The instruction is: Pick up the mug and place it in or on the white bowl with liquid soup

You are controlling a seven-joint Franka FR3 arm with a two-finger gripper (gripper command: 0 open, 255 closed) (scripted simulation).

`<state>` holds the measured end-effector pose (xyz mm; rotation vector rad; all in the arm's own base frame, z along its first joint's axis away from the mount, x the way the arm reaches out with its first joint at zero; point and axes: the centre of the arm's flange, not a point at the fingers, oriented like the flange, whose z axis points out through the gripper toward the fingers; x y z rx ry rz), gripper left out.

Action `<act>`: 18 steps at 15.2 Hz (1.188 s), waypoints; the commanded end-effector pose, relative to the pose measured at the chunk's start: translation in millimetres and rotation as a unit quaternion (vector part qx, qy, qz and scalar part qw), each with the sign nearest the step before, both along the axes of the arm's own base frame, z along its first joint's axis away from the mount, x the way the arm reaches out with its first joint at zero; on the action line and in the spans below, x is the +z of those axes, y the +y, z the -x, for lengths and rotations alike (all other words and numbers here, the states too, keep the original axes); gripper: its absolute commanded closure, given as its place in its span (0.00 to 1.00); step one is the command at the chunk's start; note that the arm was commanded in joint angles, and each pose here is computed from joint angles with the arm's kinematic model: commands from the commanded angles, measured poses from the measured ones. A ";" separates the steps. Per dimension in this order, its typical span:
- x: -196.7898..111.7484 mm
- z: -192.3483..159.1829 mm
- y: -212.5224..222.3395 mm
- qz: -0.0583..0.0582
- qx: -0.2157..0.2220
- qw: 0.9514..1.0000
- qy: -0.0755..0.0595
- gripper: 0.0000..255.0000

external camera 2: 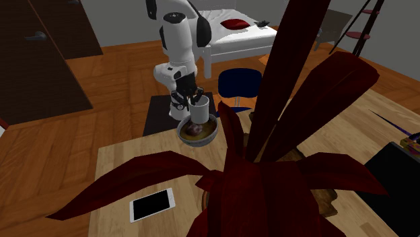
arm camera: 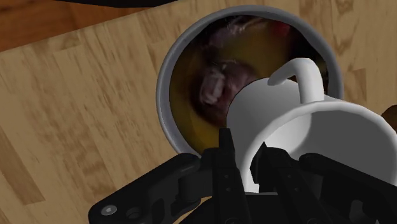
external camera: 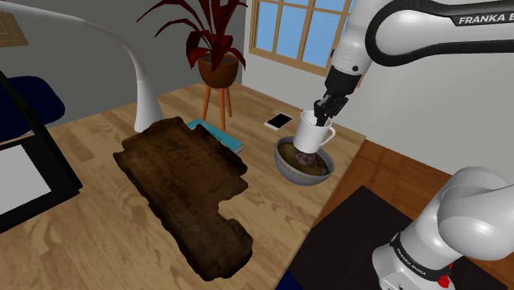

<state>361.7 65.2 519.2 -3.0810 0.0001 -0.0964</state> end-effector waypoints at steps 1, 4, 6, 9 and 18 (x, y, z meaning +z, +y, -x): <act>-12.1 -0.1 -0.2 0.000 0.000 1.000 0.000 1.00; -27.9 -0.1 -0.2 0.000 0.000 1.000 0.000 1.00; -35.7 -0.1 -0.2 0.000 0.000 1.000 0.000 1.00; -35.7 -0.1 -0.2 0.000 0.000 1.000 0.000 1.00; -35.7 -0.2 -0.2 0.000 0.000 1.000 0.000 0.00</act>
